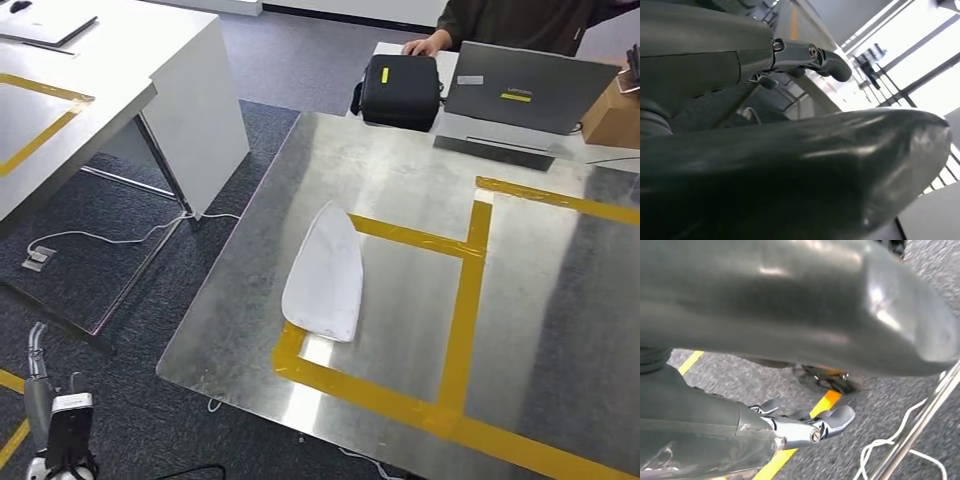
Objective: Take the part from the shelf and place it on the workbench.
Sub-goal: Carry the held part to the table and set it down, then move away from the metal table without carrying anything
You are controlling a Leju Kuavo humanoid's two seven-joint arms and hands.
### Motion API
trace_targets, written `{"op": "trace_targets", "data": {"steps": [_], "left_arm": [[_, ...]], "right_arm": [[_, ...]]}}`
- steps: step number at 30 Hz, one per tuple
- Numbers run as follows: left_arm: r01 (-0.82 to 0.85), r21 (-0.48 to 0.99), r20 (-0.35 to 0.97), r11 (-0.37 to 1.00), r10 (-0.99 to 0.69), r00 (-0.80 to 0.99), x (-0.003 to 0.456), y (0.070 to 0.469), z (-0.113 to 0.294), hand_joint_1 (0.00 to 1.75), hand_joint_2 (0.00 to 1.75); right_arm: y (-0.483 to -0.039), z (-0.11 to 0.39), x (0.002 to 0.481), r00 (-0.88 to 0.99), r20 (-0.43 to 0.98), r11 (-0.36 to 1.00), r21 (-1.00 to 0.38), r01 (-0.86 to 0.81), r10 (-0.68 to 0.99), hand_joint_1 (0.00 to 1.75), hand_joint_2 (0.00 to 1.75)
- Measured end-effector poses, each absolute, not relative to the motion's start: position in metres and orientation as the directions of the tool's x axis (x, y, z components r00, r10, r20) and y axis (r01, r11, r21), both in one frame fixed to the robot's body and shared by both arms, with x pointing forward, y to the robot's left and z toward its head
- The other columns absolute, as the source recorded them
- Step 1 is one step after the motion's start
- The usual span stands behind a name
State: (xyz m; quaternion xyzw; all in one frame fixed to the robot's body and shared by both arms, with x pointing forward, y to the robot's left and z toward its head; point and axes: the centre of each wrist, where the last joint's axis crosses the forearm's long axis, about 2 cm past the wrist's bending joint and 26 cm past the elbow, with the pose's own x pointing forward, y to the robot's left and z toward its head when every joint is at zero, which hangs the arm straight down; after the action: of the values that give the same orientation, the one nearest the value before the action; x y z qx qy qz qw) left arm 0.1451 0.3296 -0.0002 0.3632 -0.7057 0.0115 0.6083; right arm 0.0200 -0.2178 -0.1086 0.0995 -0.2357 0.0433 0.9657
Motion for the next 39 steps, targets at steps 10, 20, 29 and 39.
{"op": "trace_targets", "data": {"steps": [10,20,29,39], "left_arm": [[-0.582,0.432,0.877,0.689,-0.17,0.45,0.082,0.361,-0.078,0.0,0.0],[-0.532,0.523,0.649,0.666,0.094,0.755,0.035,0.327,-0.106,0.0,0.0],[-0.482,0.546,0.516,0.685,0.178,0.838,0.032,0.321,-0.108,0.0,0.0],[-0.233,0.479,0.403,0.847,0.023,0.915,0.034,0.276,-0.109,0.0,0.0]], "right_arm": [[-0.21,-0.108,0.018,0.896,0.443,0.975,0.184,-0.125,0.031,0.0,0.0],[-0.208,-0.107,0.017,0.901,0.432,0.976,0.181,-0.124,0.035,0.0,0.0],[-0.208,-0.107,0.016,0.902,0.43,0.976,0.181,-0.12,0.032,0.0,0.0],[-0.214,-0.108,0.017,0.899,0.433,0.977,0.152,-0.15,0.071,0.0,0.0]]}}
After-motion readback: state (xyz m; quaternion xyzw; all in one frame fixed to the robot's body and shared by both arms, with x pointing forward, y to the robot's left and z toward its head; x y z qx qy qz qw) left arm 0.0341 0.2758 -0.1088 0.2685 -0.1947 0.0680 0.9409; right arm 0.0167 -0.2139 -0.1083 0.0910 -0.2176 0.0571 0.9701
